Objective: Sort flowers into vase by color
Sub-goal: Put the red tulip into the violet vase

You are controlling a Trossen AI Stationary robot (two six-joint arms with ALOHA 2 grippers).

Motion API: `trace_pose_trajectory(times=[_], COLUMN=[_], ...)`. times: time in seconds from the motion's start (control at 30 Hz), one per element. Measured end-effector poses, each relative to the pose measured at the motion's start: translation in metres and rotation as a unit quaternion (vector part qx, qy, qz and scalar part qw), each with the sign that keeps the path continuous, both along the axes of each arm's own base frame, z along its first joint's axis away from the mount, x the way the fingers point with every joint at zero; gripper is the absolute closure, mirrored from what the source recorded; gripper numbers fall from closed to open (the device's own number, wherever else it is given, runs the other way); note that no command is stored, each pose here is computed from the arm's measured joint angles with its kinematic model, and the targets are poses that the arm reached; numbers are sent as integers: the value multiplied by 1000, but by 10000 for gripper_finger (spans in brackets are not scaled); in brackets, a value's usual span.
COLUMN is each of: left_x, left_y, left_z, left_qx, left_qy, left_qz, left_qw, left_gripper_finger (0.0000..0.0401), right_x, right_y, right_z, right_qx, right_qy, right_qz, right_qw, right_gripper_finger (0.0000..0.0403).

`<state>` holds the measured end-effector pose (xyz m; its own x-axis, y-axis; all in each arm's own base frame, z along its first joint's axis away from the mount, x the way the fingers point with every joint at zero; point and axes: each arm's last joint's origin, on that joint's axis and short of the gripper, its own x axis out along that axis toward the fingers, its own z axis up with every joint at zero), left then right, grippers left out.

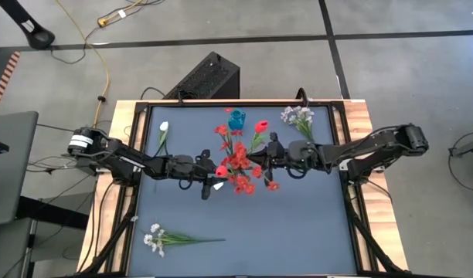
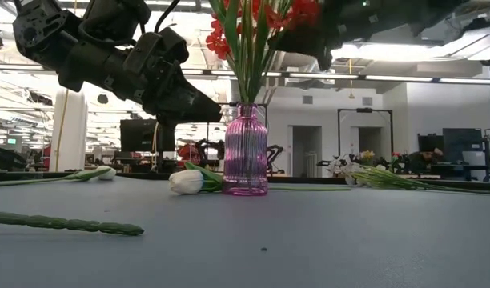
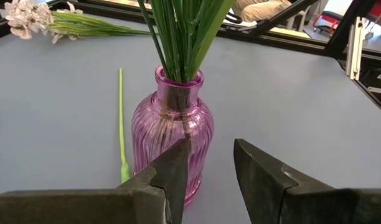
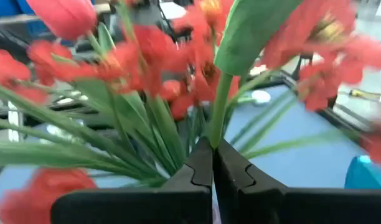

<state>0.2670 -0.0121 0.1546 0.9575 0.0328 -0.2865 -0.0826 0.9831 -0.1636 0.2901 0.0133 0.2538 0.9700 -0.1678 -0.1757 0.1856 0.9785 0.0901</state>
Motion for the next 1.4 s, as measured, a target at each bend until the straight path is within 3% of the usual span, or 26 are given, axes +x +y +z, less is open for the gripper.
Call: trace_pose_trajectory(times=[1.4], left_x=[0], left_y=[0], left_z=[-1], left_qx=[-8], left_qy=[5], left_qz=[3], left_qw=[1000], left_gripper_finger=[282], right_x=[12], right_y=[0], right_z=[-30], right_qx=[30], right_qy=[65], right_qz=[3], right_qw=[997], right_gripper_finger=[378])
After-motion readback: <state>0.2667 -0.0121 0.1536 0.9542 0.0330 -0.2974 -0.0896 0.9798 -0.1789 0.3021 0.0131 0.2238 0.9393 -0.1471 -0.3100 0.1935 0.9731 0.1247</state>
